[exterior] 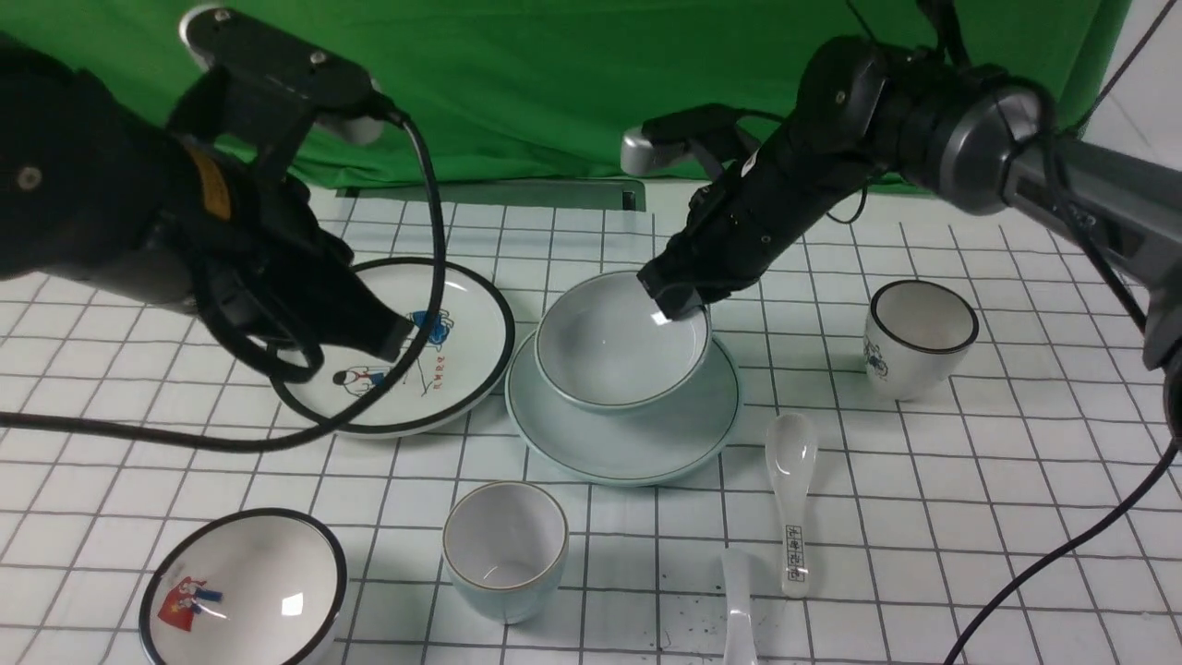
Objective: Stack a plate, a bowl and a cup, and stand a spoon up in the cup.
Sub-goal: Use the right arm to put the blue rice bowl into the blue large plate in the middle, then use the left arm to grab a blue teacup, then use the left arm to put the blue teacup into the blue rice bowl in the middle, then use the right arm to grab a blue soup spoon
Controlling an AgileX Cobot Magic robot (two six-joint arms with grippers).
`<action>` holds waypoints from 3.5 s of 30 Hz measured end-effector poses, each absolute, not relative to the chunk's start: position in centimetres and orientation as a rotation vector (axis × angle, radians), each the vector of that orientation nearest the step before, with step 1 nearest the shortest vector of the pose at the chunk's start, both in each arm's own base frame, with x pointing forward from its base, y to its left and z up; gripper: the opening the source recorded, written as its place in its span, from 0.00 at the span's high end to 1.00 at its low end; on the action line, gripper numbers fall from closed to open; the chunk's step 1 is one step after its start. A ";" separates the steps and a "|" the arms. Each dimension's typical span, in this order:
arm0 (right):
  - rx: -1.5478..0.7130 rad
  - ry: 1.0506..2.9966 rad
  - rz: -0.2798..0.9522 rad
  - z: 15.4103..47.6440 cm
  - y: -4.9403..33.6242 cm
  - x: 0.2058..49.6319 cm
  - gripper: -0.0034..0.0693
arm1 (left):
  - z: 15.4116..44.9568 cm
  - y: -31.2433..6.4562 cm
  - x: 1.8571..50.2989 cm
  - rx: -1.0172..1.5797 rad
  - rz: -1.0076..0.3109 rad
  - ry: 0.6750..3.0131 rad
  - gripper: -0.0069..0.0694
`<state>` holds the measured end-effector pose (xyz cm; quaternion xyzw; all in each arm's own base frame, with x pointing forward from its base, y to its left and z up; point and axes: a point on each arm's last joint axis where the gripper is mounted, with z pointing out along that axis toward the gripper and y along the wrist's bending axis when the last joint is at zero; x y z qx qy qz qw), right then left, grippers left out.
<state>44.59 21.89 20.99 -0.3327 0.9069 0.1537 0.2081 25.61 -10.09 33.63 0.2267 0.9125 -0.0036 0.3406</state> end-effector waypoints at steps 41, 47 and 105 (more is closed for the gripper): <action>-0.968 2.371 0.105 39.5 15.3 38.7 0.36 | 23.6 -18.6 30.4 0.881 -0.045 2.733 0.92; -0.965 2.363 0.096 39.9 15.2 38.4 0.36 | 30.3 -20.5 33.7 0.880 -0.130 2.513 0.92; -0.879 2.742 0.211 21.6 21.2 26.1 0.26 | 31.0 -8.7 16.0 0.623 -0.250 2.376 0.96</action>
